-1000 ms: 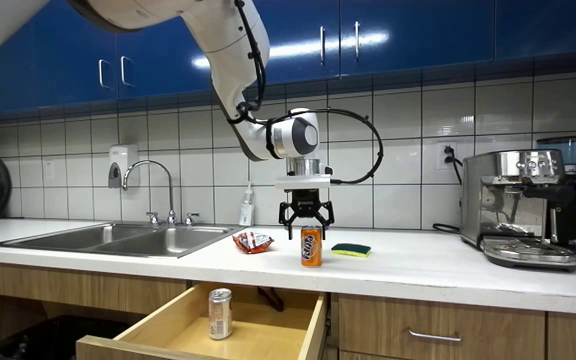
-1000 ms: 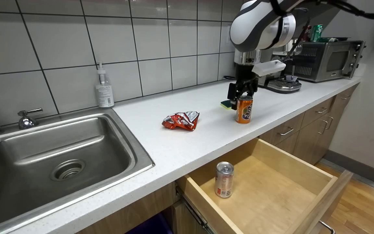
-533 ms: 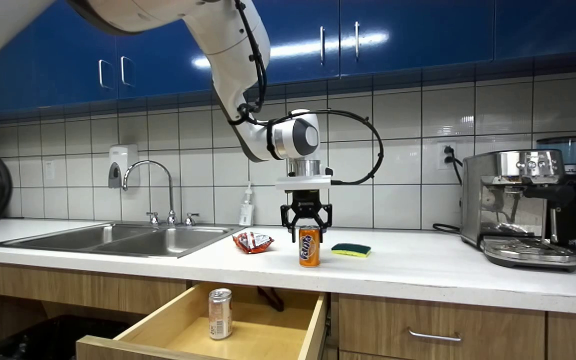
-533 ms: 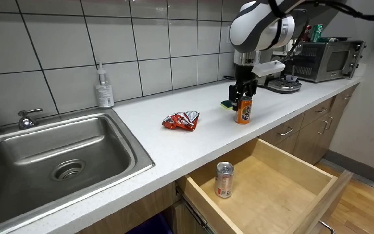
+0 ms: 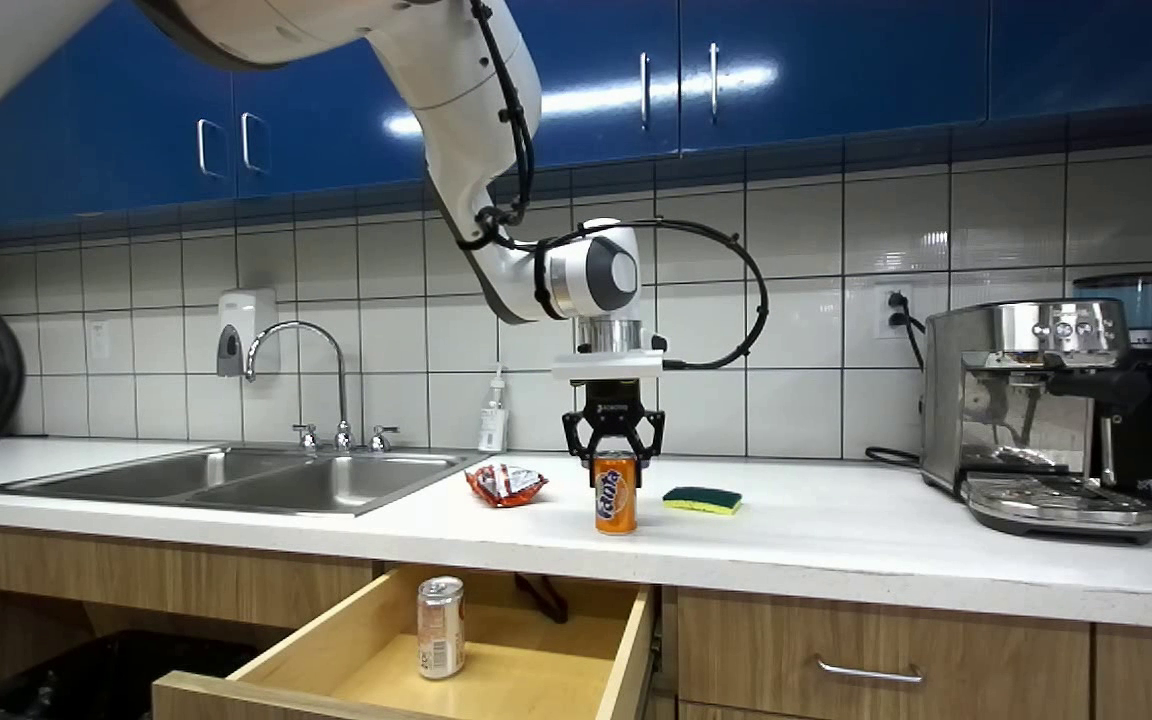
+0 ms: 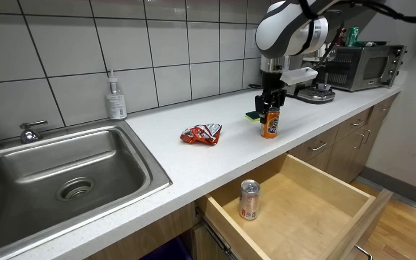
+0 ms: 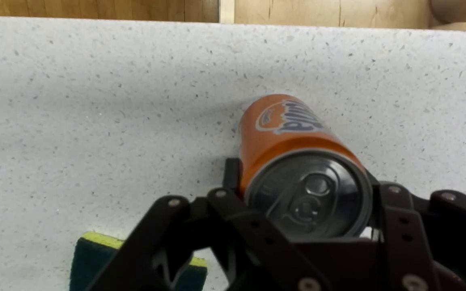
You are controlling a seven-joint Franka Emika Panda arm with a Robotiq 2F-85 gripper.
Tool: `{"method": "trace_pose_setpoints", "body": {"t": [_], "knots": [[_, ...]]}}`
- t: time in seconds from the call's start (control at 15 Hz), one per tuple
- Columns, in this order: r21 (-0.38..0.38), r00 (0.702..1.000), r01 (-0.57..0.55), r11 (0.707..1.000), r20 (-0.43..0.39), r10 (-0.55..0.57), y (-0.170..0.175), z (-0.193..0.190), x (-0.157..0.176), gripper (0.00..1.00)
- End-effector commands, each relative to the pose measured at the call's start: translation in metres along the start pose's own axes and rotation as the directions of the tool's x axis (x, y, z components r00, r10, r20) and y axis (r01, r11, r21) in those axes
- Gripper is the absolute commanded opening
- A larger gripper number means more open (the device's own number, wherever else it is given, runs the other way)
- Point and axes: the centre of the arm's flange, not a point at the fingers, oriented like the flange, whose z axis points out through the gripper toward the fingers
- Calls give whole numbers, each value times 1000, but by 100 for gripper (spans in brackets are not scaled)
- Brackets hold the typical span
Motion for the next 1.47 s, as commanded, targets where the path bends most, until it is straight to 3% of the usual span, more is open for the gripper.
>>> {"method": "trace_pose_setpoints", "body": {"t": [0.0, 0.73, 1.4], "knots": [[-12, 1000, 27, 1000, 1, -27, -3, -12, -1, 38], [-24, 998, 49, 999, -34, -50, -44, -13, -13, 38], [-32, 992, 26, 999, -123, -30, -92, -27, -56, 38]]}}
